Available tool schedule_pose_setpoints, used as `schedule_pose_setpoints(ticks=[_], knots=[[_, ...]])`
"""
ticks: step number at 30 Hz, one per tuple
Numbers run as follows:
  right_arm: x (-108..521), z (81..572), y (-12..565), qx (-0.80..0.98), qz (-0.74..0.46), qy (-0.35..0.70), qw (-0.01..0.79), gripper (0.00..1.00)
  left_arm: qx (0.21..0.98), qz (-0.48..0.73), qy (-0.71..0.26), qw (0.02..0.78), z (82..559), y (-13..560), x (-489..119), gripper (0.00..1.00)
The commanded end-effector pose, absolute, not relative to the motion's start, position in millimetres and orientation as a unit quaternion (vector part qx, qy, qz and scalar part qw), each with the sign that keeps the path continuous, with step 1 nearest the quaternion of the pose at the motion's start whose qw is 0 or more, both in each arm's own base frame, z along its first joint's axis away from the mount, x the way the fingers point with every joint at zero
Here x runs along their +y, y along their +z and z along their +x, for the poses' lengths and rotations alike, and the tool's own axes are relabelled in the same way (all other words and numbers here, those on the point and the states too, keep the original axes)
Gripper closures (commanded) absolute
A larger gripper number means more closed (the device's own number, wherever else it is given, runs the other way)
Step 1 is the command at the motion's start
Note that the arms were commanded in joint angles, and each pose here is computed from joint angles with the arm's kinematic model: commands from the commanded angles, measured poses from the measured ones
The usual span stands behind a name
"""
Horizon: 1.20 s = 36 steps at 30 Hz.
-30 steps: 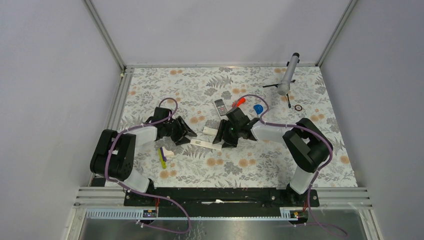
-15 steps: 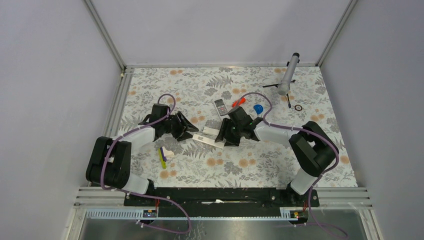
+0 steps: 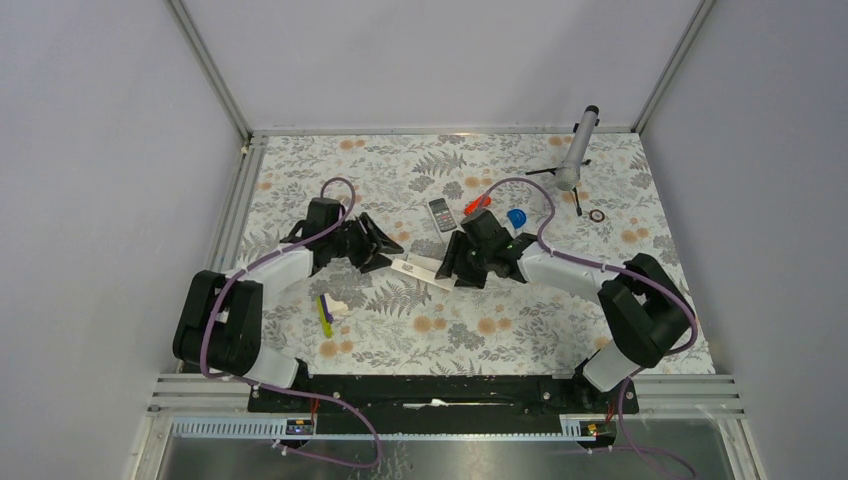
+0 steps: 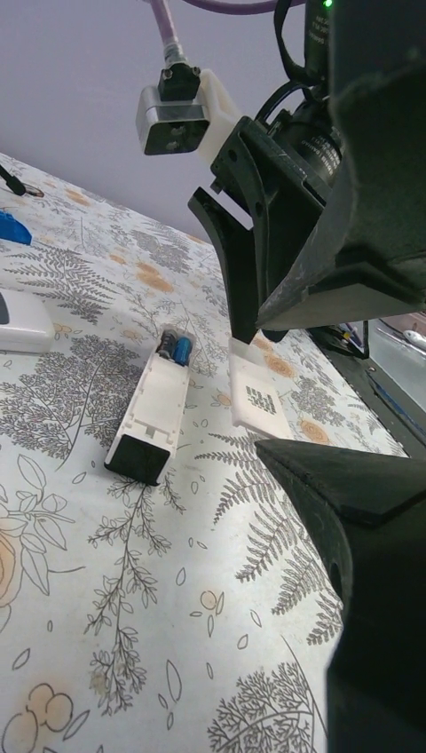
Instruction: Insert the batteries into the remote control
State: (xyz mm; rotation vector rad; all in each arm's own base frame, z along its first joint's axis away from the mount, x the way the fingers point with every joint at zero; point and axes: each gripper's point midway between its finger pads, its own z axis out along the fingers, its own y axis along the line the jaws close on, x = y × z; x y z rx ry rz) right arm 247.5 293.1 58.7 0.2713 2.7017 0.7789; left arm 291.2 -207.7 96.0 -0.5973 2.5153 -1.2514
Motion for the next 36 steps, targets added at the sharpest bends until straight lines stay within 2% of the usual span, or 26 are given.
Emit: schedule_pose_setpoints(ticks=[1,16,36], knots=[[305.6,271.8,102.4,0.921,0.089,0.311,0.218,0.39,0.857,-0.18,-0.468,0.121,293.1,114.3,-227.8,0.51],[269.9,295.5,97.5,0.925,0.113,0.261,0.253,0.39,0.85,-0.173,-0.484,0.114,311.4,114.1,-255.9,0.5],[248.1,297.5,66.6,0.933,0.146,0.22,0.244,0.39,0.867,-0.168,-0.455,0.116,325.2,97.6,-264.2,0.49]])
